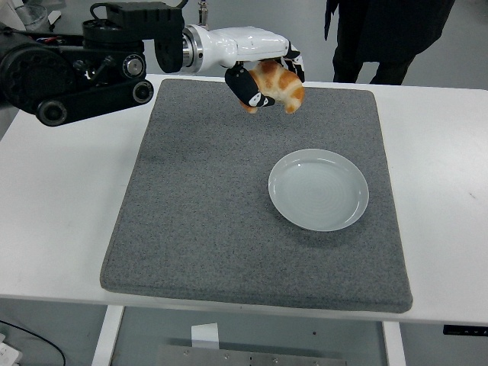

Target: Place the bread on the plate

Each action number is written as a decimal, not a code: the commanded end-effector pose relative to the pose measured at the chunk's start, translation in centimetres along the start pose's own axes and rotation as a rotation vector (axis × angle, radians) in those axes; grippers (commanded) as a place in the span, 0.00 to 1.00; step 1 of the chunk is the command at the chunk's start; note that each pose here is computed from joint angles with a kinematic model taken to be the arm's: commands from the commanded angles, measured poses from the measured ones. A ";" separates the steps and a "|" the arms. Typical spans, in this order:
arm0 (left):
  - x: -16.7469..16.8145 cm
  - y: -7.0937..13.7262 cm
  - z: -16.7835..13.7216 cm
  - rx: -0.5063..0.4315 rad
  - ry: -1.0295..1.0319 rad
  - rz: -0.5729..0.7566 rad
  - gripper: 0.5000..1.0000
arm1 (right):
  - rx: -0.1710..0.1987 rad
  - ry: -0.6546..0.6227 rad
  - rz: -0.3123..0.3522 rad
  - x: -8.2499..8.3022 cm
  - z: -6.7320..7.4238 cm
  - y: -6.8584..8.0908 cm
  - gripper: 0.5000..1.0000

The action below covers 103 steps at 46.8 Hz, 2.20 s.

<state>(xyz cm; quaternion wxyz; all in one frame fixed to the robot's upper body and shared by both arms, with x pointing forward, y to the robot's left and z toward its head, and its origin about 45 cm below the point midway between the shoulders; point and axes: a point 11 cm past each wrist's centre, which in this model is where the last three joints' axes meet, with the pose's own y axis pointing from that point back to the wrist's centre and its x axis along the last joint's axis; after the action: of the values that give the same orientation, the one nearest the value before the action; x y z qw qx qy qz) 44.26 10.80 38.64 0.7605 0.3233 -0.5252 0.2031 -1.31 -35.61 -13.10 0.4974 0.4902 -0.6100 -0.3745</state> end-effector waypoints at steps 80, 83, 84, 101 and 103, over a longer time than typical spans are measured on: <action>-11.0 -7.4 2.9 -0.038 0.062 -0.139 0.00 | 0.001 0.000 0.000 0.0 0.0 0.0 0.86; -11.4 -7.6 2.8 -0.031 0.055 -0.142 0.00 | 0.000 0.000 0.000 0.0 0.0 0.0 0.86; -11.5 -7.7 2.9 -0.034 0.052 -0.144 0.00 | 0.000 0.000 0.000 0.0 0.0 0.0 0.86; -13.8 -8.4 2.9 -0.024 0.046 -0.167 0.00 | 0.000 0.000 0.000 0.0 0.0 0.0 0.86; -14.1 -8.5 3.1 -0.028 0.046 -0.171 0.00 | 0.001 0.000 -0.001 0.0 0.0 0.0 0.86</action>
<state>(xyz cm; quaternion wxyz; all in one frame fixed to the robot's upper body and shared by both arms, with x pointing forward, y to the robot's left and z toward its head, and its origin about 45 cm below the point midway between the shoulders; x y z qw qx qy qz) 42.72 3.20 24.27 0.7906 0.3515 -0.4813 0.1405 -1.29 -35.61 -13.10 0.4973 0.4903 -0.6100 -0.3744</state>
